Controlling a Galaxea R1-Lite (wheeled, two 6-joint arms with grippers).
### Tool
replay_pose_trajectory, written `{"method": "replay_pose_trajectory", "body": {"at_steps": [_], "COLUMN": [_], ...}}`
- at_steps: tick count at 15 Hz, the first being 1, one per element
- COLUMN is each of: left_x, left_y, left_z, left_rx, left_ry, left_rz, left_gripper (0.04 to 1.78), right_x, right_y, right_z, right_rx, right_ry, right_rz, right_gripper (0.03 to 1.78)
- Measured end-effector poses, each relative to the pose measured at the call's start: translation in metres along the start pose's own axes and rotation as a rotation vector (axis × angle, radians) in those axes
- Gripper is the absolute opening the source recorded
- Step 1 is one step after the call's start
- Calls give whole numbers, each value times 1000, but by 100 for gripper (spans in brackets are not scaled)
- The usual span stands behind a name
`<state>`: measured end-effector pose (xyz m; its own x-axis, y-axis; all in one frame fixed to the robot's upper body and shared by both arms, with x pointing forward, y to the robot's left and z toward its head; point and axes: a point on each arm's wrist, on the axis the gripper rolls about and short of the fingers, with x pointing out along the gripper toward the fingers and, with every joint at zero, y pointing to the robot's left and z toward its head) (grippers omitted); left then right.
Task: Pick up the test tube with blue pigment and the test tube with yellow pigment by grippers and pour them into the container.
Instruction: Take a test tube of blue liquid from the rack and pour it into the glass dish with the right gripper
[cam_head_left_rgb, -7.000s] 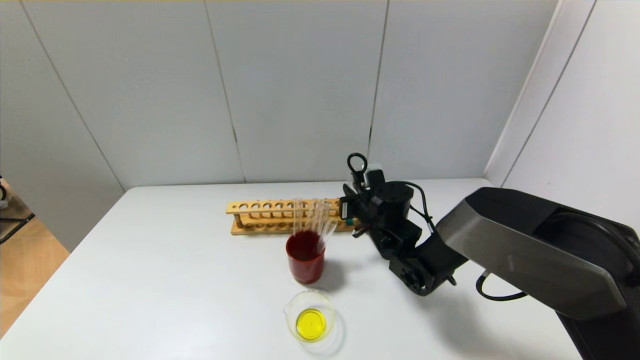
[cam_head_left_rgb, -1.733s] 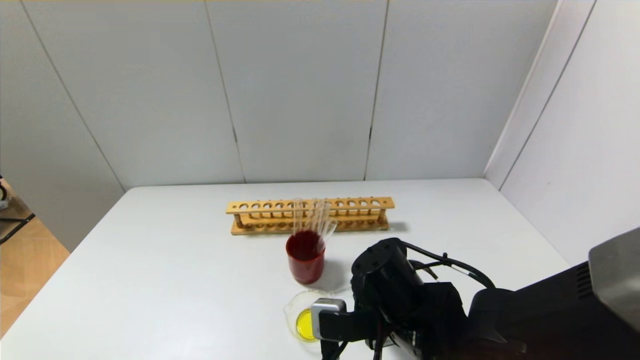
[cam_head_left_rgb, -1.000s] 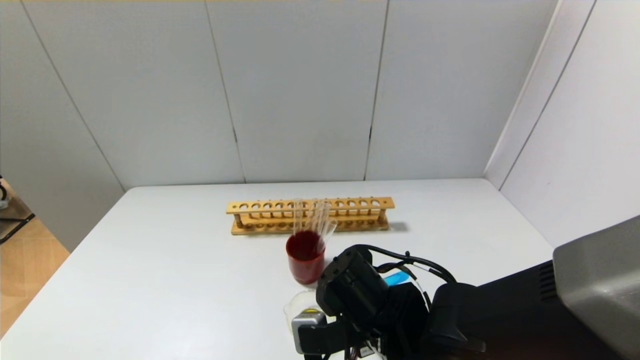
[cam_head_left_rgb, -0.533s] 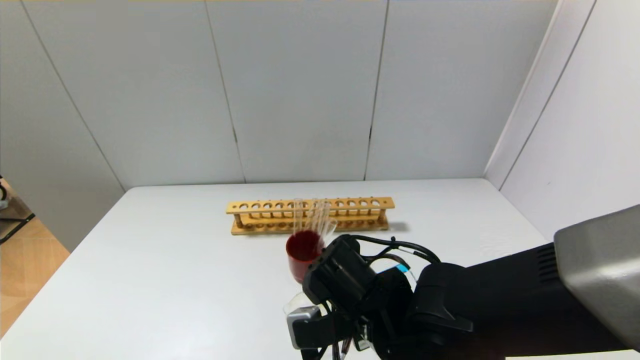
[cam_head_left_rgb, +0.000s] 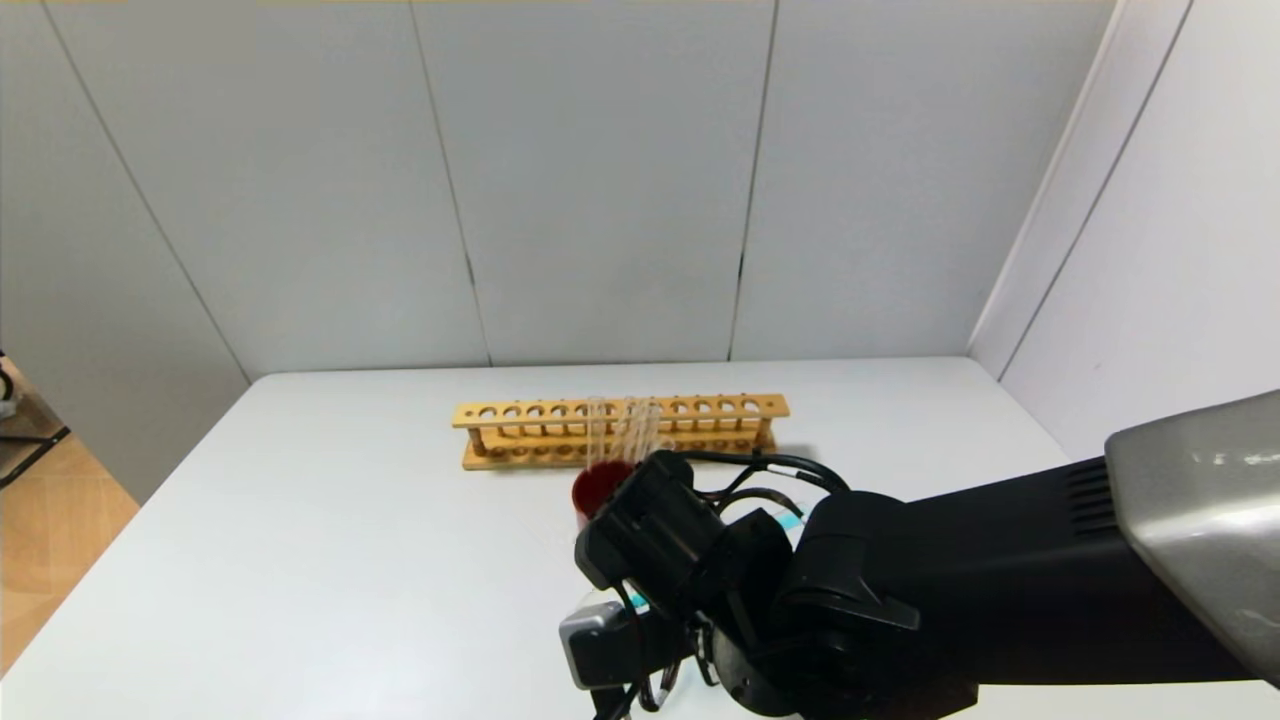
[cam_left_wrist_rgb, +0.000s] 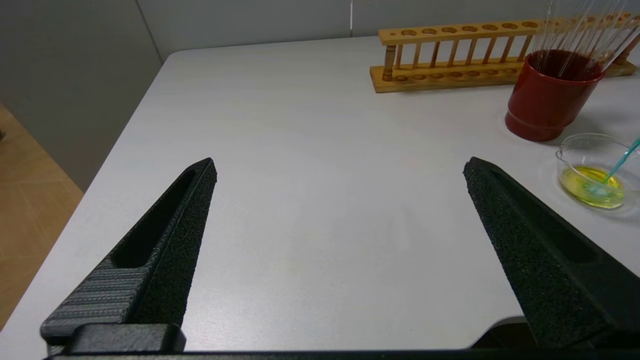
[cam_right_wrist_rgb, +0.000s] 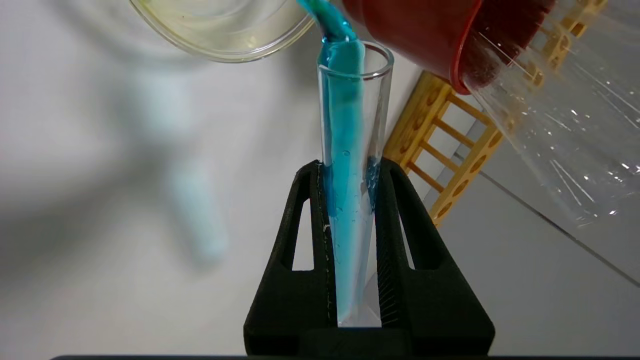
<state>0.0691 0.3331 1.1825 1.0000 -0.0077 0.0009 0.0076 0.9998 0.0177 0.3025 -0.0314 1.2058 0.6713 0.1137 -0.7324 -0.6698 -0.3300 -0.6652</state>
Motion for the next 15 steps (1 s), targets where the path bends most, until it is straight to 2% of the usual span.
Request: {"method": "replay_pose_trajectory", "body": {"at_steps": [3,7,10,15], "left_x": [0,0,0,0], "left_y": [0,0,0,0], "left_z": [0,0,0,0], "left_rx": [0,0,0,0], "left_ry": [0,0,0,0], "left_rz": [0,0,0,0], "left_gripper": [175,175,175,175], "right_x": [1,3,5,5], "right_y": [-1,-4,-5,-3], "right_z": [1,0,1,6], "right_rx": [-7,-36,-68,-99], "right_ry": [0,11,50,54], "right_rz": [-2,-9,-27,-31], "right_gripper": [32,32,32,32]}}
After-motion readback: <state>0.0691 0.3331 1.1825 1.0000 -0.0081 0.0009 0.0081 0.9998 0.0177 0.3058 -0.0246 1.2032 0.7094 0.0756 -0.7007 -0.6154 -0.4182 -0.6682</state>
